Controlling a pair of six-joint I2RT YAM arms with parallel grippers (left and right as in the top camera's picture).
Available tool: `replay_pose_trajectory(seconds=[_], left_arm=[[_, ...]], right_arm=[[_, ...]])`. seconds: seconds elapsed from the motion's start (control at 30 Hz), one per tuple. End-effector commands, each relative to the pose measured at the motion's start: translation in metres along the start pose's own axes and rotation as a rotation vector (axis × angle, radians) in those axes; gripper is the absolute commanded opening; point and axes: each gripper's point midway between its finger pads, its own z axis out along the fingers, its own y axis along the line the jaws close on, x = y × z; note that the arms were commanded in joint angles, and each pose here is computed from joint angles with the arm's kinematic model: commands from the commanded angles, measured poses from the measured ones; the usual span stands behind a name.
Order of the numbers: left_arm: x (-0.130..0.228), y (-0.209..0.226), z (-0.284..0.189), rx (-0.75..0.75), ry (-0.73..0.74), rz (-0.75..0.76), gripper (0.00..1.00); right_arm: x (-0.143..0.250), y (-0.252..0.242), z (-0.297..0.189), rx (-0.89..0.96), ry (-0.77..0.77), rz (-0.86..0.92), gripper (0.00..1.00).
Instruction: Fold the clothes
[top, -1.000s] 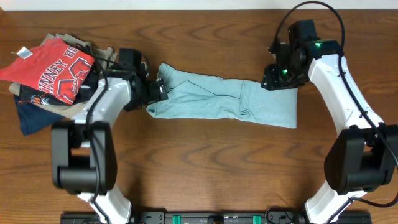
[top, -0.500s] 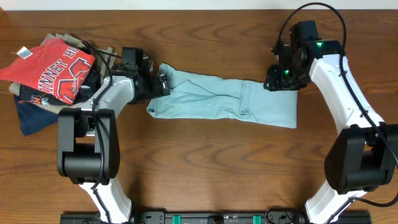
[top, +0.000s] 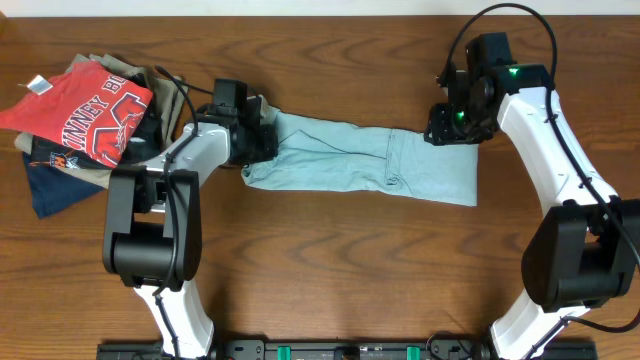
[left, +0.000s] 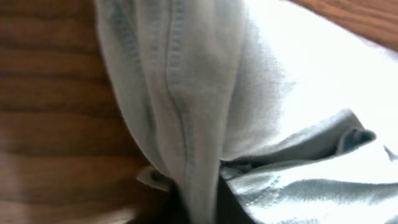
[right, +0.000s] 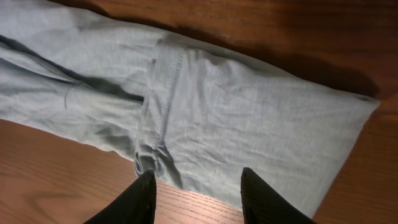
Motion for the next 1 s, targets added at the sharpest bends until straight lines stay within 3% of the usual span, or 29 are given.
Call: replay_pose_trajectory(seconds=[0.0,0.3,0.47,0.7,0.97], left_arm=[[0.008,0.036,0.005,-0.127,0.032,-0.039,0.06],[-0.027,0.115,-0.081,-0.466,-0.063,-0.153,0.06],[-0.048,0.111,-0.129,-0.506,-0.123,-0.159,0.06],[-0.045,0.025,-0.14,-0.448,-0.09,0.002,0.06],[0.009,-0.132,-0.089,-0.22,-0.032,0.264,0.06]], right_arm=[[0.001,-0.012,0.0,0.043,0.006,0.023,0.41],[0.007,-0.065,-0.011,0.158,0.018,0.122,0.41],[0.009,-0.091,-0.017,0.17,0.007,0.187,0.41],[0.013,-0.111,-0.023,0.18,0.003,0.241,0.41],[0.014,-0.114,-0.024,0.181,0.005,0.25,0.41]])
